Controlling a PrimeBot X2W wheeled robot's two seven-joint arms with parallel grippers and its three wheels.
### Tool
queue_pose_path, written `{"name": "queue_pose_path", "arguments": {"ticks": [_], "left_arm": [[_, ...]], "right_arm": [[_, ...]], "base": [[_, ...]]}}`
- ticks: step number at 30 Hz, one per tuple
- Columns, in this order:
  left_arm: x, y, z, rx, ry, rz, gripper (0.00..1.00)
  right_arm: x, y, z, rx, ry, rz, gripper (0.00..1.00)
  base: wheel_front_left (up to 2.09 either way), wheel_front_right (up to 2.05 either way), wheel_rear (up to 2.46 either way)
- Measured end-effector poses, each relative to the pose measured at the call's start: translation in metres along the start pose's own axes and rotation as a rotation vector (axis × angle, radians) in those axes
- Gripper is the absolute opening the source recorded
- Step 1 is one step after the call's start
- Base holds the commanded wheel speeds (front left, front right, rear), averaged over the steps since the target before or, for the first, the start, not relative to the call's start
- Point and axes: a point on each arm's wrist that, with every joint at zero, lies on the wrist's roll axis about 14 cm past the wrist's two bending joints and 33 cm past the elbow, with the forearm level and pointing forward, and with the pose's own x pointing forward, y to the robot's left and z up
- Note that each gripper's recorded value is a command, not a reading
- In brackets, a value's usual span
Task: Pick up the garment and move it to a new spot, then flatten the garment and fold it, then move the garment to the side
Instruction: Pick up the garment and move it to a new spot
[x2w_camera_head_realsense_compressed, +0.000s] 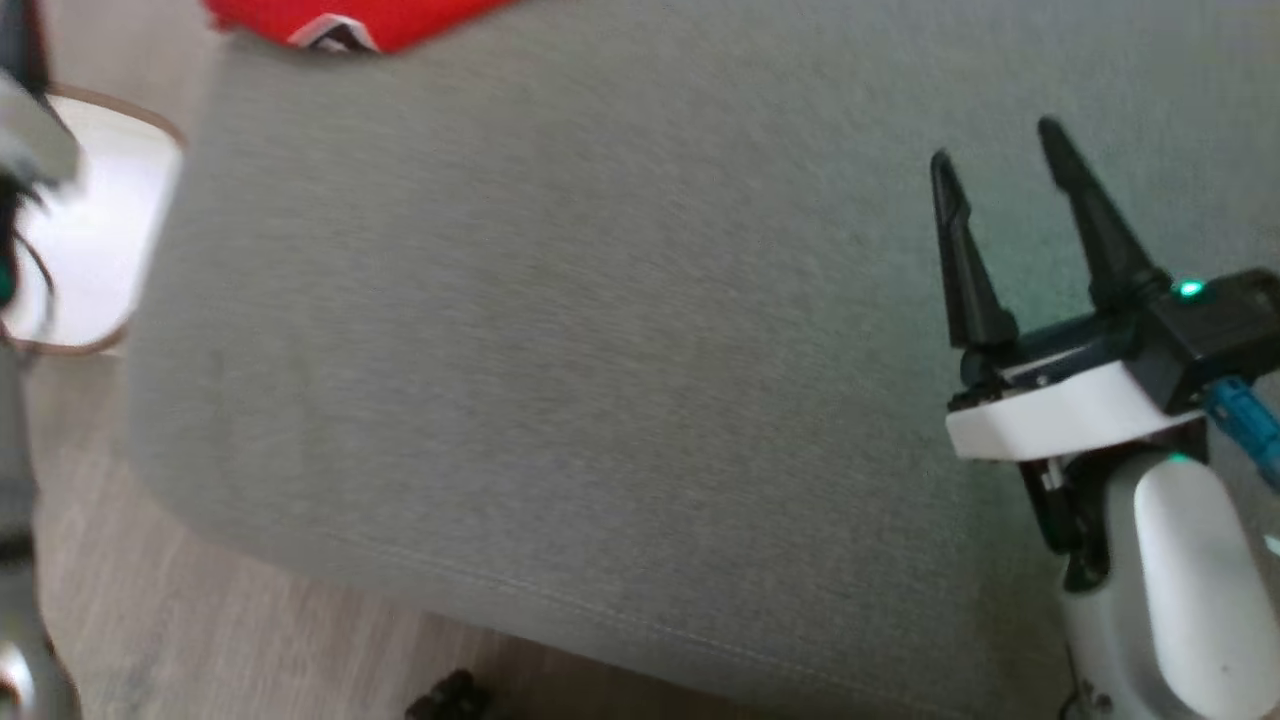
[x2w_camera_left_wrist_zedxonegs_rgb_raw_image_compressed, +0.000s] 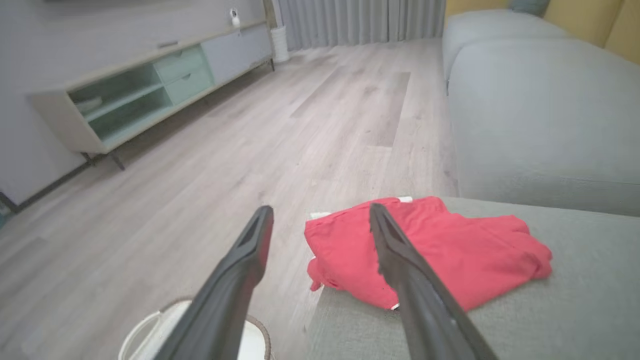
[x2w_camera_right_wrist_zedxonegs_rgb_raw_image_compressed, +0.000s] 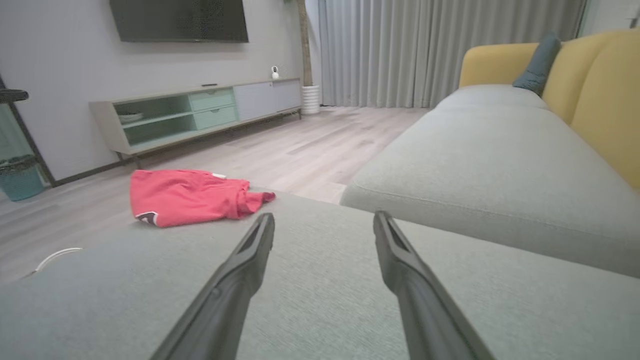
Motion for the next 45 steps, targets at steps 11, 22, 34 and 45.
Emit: {"name": "queue_pose_path", "arguments": {"ticks": [11,22,34,45], "left_arm": [[0.071,-0.063,-0.154,-0.092,0.577,-0.007,1.00],[0.094,-0.098,-0.184,-0.181,0.593,-0.027,1.00],[0.109,-0.116,-0.123,-0.147,0.359,-0.122,0.00],[0.087,-0.166,0.014,-0.056,0.041,-0.359,0.00]], "right_arm": [[-0.003,-0.058,-0.054,0.006,0.094,-0.120,1.00],[-0.019,-0.083,-0.074,-0.005,0.146,-0.188,1.00],[-0.023,-0.082,-0.052,-0.017,0.090,-0.192,1.00],[-0.044,-0.081,0.009,-0.028,-0.043,-0.228,1.00]], "base": [[0.00,0.00,0.00],[0.00,0.00,0.00],[0.00,0.00,0.00],[0.00,0.00,0.00]]}}
